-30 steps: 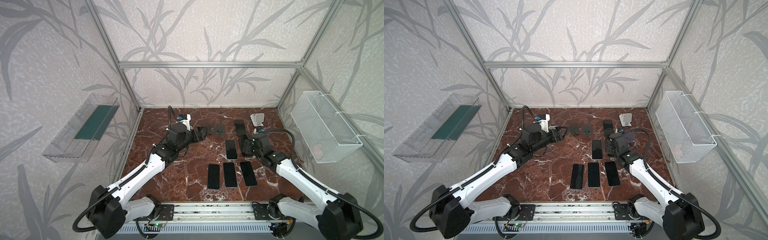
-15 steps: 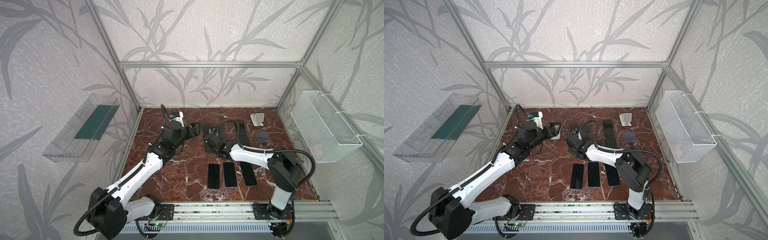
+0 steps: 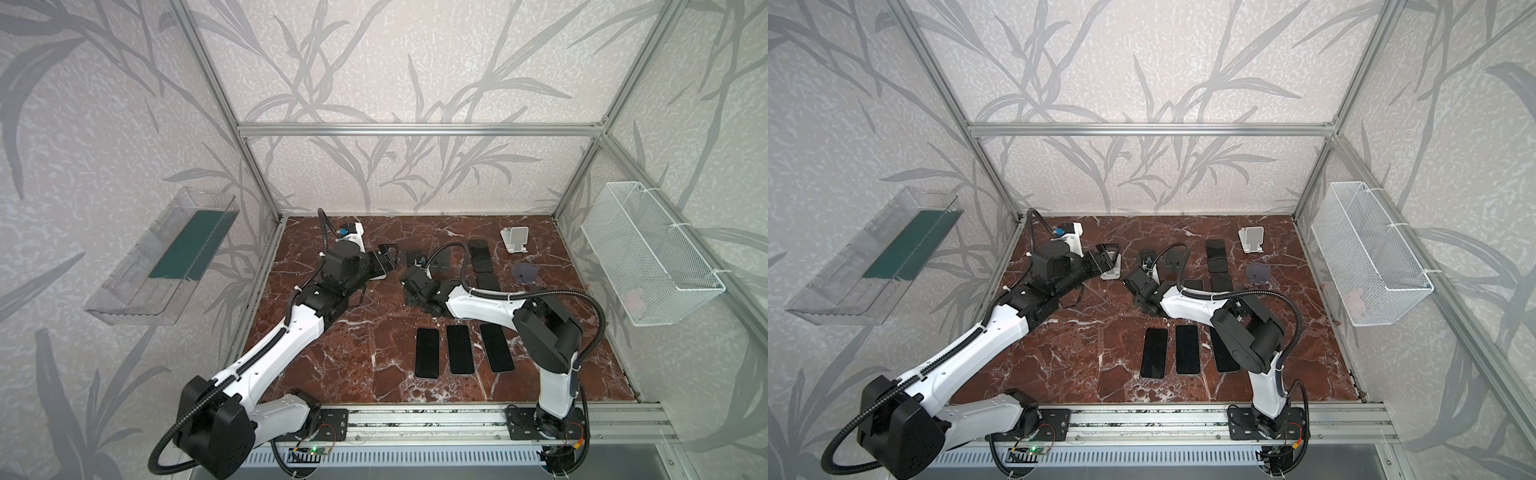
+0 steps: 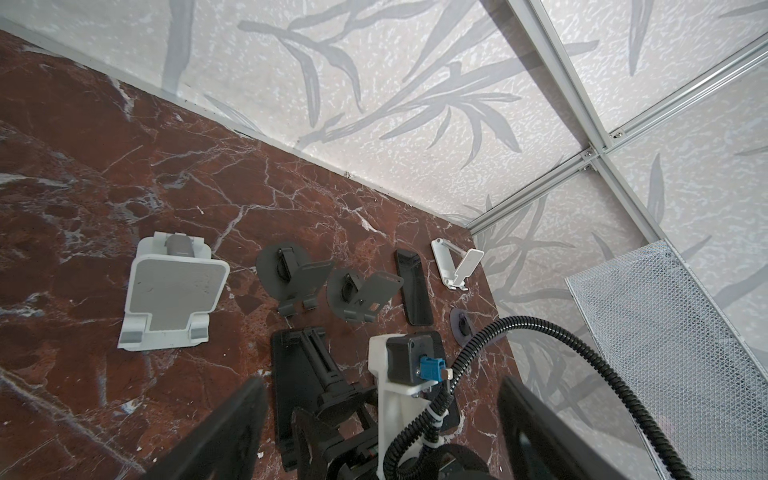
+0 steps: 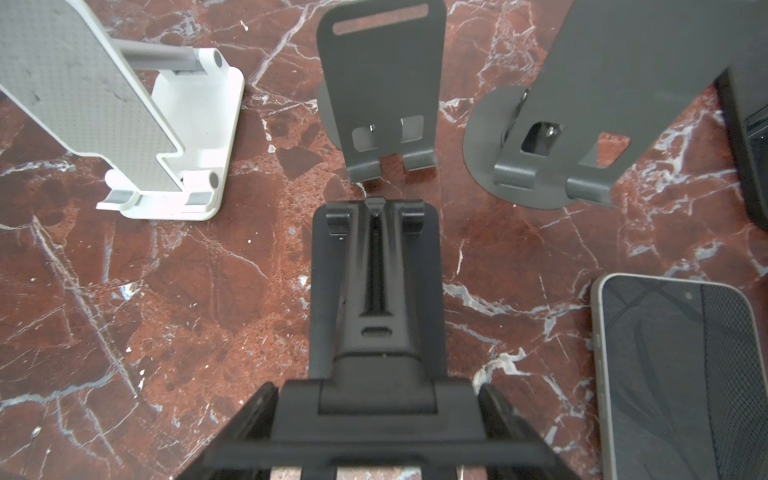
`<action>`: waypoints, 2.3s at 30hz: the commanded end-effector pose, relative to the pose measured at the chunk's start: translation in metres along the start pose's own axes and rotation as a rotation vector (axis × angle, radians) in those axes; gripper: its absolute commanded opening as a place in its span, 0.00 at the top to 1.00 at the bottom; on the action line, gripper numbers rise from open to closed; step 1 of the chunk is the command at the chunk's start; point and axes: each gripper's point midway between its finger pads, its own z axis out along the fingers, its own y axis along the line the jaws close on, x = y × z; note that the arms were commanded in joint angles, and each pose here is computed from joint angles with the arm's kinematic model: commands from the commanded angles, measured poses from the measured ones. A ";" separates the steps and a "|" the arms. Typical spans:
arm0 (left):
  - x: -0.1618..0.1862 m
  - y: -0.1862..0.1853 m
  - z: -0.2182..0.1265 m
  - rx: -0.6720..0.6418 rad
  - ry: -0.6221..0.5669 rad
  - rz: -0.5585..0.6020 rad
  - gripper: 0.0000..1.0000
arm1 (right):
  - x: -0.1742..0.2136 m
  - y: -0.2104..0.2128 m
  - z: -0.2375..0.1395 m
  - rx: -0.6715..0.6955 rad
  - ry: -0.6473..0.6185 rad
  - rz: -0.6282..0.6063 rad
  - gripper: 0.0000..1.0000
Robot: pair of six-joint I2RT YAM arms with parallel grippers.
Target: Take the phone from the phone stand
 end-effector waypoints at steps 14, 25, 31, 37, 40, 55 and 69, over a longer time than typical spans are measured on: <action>-0.027 -0.019 -0.017 0.036 -0.074 0.085 0.12 | -0.073 -0.020 -0.128 -0.130 -0.239 -0.001 0.13; -0.107 0.015 -0.084 -0.372 -0.406 0.446 0.01 | -0.070 -0.129 -0.202 0.162 -0.602 -0.363 0.01; -0.061 0.065 -0.073 -0.438 -0.415 0.634 0.01 | -0.059 -0.166 -0.170 0.184 -0.541 -0.505 0.01; -0.011 0.135 -0.071 -0.524 -0.493 0.670 0.01 | -0.062 -0.228 -0.157 0.228 -0.619 -0.281 0.01; -0.007 0.164 -0.068 -0.594 -0.510 0.691 0.01 | -0.055 -0.269 -0.139 0.281 -0.571 -0.197 0.01; -0.001 0.281 -0.043 -0.670 -0.407 0.561 0.01 | -0.022 -0.308 -0.079 0.214 -0.686 -0.040 0.01; 0.002 0.281 -0.018 -0.601 -0.260 0.584 0.01 | -0.032 -0.300 -0.039 0.172 -0.511 -0.087 0.01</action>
